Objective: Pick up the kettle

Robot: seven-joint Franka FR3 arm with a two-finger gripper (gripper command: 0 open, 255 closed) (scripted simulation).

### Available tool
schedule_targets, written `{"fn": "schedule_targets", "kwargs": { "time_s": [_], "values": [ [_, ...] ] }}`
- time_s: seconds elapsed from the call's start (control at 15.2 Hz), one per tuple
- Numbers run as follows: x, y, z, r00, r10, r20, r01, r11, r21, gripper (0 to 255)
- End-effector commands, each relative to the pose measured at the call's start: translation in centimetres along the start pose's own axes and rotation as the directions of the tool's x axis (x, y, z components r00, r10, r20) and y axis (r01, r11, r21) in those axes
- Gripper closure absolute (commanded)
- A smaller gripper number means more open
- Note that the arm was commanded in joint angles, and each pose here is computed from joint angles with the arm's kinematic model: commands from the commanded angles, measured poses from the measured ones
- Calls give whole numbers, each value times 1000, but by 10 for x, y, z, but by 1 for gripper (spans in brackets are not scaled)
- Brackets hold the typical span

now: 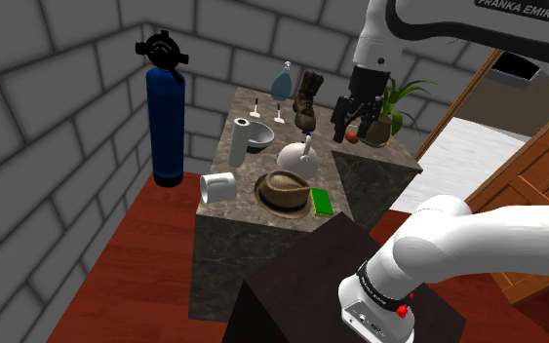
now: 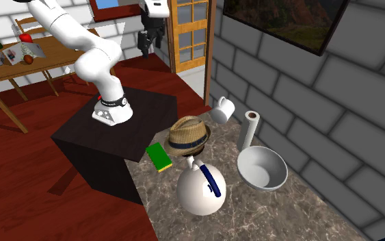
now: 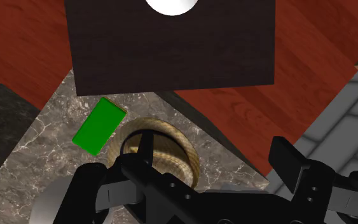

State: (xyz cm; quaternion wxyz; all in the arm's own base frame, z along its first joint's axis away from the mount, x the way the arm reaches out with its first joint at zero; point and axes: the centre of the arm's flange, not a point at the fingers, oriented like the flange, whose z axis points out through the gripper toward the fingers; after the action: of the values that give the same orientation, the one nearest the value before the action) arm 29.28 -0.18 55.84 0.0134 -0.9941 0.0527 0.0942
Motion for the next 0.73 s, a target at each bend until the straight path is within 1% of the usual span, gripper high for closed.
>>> {"fn": "schedule_targets", "kwargs": {
  "time_s": [0.0,0.33,0.66],
  "values": [
    [0,0,0,1000,0,0,0,1000,0,0],
    [58,26,24,995,99,6,-99,995,19,0],
    [113,57,49,981,196,14,-196,980,38,0]
  ]
}}
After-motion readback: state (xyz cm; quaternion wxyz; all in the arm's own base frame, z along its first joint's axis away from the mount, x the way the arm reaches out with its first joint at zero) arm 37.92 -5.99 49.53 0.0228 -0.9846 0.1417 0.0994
